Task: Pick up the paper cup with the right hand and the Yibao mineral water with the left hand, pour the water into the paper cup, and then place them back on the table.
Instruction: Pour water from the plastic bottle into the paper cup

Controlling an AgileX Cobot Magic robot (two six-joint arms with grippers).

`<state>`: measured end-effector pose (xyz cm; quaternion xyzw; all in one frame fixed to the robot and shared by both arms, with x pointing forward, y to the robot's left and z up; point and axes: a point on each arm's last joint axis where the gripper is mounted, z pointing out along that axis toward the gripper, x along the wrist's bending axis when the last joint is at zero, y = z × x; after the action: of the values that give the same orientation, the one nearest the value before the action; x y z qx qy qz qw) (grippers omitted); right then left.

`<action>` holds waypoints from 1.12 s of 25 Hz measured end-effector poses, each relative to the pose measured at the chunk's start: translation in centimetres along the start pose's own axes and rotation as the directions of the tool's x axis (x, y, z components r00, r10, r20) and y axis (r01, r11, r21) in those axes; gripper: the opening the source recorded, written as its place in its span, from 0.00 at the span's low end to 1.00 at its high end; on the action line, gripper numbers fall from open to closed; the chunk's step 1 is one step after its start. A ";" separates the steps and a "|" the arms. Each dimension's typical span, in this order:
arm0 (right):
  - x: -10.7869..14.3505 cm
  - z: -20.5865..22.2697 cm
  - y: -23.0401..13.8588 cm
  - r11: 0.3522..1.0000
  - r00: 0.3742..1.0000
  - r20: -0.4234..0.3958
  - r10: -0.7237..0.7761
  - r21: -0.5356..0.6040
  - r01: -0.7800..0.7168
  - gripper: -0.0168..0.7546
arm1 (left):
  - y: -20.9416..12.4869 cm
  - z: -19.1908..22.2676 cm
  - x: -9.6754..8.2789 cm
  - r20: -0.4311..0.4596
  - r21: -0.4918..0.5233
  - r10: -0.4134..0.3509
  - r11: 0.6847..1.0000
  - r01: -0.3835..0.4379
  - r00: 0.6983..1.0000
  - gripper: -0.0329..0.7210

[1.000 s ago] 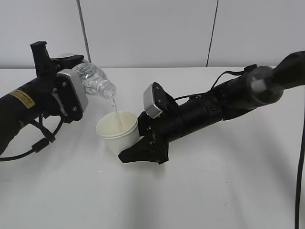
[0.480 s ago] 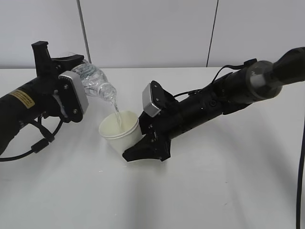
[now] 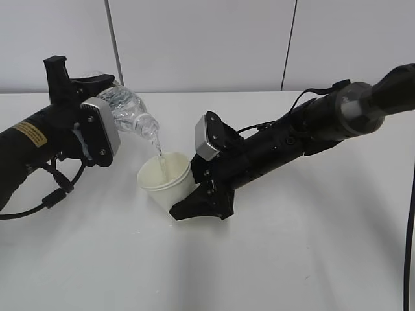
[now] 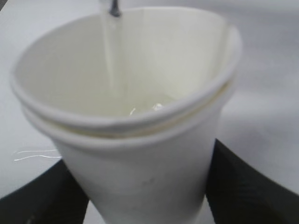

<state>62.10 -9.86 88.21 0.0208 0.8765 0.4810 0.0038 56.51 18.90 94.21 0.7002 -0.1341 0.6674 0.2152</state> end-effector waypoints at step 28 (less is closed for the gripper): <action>0.0 0.0 0.0 1.000 1.000 0.002 0.000 0.001 0.000 0.72 | 0.0 0.0 0.0 -0.003 0.000 0.032 0.999 -0.032 0.999 0.47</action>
<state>62.11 -9.86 88.20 0.0212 0.8768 0.4804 0.0046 56.51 18.90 94.23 0.6971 -0.1451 0.6717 0.2045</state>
